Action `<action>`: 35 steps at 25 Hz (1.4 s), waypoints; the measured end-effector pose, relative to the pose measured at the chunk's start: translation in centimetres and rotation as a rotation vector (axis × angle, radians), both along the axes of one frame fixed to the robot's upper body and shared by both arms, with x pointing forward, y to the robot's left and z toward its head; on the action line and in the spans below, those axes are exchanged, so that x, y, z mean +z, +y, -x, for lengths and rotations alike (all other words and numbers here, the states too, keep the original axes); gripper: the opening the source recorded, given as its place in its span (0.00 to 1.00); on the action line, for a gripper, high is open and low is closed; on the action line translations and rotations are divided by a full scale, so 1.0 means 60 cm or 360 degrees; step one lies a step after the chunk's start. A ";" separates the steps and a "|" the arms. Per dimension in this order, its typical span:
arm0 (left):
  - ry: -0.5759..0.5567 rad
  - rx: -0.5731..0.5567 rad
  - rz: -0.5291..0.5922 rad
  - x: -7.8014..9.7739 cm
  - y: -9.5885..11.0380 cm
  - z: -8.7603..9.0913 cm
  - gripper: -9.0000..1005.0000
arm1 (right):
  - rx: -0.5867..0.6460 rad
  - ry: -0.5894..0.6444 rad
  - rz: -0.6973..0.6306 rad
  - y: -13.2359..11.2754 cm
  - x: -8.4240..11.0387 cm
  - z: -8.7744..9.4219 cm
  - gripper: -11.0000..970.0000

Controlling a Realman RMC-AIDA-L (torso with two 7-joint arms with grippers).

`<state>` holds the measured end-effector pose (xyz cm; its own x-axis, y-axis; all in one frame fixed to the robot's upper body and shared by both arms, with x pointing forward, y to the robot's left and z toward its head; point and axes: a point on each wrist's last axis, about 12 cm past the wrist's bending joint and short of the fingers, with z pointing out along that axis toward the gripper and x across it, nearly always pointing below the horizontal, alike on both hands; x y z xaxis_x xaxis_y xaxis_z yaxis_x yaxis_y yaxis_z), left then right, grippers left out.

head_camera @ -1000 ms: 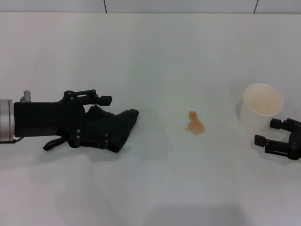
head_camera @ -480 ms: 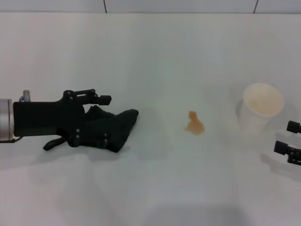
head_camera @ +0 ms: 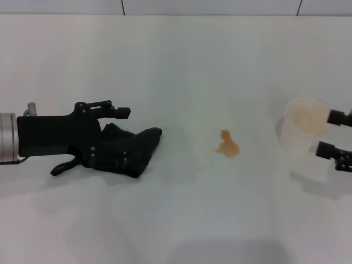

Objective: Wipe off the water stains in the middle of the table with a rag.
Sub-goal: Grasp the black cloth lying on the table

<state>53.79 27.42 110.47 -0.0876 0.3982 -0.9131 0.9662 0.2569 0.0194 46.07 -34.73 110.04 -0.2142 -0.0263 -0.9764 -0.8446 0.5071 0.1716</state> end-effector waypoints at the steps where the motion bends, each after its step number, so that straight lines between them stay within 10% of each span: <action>1: -0.0002 0.0003 0.0003 0.000 -0.001 0.000 0.86 | 0.0046 -0.0016 0.0014 0.009 0.009 -0.011 0.87; 17: -0.0009 0.0086 0.0061 -0.002 -0.010 -0.007 0.86 | 0.0319 -0.0010 0.0605 0.102 0.080 -0.124 0.87; 35: 0.0245 0.0225 -0.0221 0.014 0.014 -0.042 0.86 | 0.0264 0.0060 0.0697 0.121 0.081 -0.149 0.87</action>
